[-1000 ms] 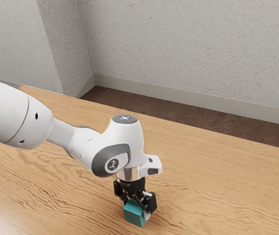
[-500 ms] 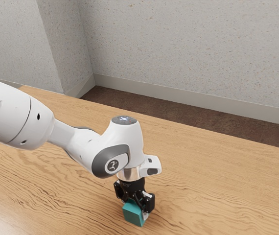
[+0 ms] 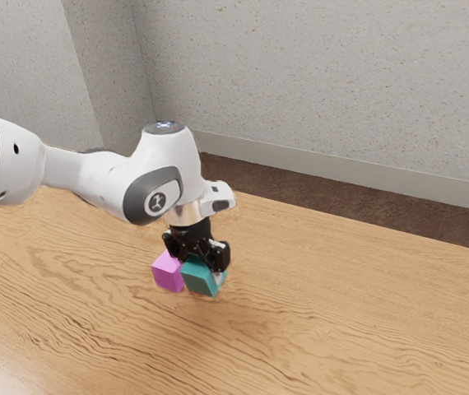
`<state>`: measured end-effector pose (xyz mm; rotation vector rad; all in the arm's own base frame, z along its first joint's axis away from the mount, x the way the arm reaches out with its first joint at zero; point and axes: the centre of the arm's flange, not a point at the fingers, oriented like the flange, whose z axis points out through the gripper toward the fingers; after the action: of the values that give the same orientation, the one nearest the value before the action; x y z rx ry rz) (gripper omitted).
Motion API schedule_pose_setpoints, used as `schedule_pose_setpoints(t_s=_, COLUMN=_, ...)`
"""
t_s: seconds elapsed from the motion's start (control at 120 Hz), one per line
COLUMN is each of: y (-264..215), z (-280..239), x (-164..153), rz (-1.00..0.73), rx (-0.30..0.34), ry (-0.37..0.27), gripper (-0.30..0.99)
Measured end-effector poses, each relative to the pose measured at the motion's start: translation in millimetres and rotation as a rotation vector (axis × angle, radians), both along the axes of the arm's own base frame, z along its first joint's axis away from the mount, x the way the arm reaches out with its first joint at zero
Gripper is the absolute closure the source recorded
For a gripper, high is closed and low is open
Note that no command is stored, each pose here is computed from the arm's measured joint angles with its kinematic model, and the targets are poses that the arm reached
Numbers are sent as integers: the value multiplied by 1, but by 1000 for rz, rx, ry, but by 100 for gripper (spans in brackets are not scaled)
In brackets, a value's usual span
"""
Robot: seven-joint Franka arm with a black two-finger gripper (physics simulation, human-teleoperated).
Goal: Pick up the blue block with one arm, and put the blue block on the pink block with one arm
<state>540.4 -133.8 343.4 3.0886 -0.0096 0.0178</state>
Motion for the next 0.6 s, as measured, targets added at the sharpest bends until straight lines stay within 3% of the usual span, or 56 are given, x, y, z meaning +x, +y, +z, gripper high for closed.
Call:
schedule_pose_setpoints(t_s=0.158, y=64, z=42, x=22, rz=75, rx=25, ry=-19, gripper=27)
schedule_pose_setpoints(t_s=0.325, y=122, z=27, x=24, rz=141, rx=50, ry=64, gripper=28)
schedule_pose_setpoints(t_s=0.6, y=127, z=17, x=35, rz=75, rx=64, ry=112, gripper=28)
